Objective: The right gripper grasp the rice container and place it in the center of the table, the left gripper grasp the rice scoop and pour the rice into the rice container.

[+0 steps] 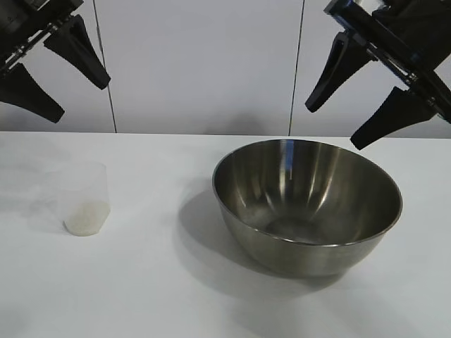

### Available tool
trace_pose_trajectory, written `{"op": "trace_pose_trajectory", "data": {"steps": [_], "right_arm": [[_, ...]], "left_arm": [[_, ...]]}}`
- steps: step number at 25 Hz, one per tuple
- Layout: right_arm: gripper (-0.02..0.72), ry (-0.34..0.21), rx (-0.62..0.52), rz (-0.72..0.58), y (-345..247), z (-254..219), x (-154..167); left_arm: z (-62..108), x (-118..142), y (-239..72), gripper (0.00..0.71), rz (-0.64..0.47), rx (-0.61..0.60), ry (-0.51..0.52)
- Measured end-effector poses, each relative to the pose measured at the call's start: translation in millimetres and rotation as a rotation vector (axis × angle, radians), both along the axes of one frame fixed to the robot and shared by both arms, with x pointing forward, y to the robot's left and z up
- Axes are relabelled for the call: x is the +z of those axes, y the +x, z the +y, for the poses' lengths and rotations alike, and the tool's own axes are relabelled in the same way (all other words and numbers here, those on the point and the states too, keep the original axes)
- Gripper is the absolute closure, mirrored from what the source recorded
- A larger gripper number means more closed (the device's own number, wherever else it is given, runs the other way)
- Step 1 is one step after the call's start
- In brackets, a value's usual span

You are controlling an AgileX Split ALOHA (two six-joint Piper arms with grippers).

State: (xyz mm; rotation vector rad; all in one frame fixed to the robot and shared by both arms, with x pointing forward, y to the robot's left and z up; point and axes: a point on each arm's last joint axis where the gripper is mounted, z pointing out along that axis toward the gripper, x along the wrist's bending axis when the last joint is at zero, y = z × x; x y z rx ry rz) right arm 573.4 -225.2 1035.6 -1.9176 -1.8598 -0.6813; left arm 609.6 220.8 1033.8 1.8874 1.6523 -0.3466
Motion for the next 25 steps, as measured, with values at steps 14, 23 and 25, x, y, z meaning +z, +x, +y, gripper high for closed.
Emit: {"op": "trace_pose_trajectory", "data": {"steps": [14, 23, 25], "right_arm": [[0.252, -0.056, 0.039, -0.142, 15.0, -3.2, 36.3], [0.252, -0.401, 0.043, -0.073, 13.1, -31.6, 12.3], [0.252, -0.412, 0.054, -0.032, 14.8, -32.4, -1.2]], "left_arm": [[0.0, 0.3, 0.2, 0.144, -0.002, 0.001, 0.000], [0.0, 0.3, 0.2, 0.144, -0.002, 0.001, 0.000], [0.0, 0.3, 0.2, 0.144, -0.002, 0.001, 0.000]]}}
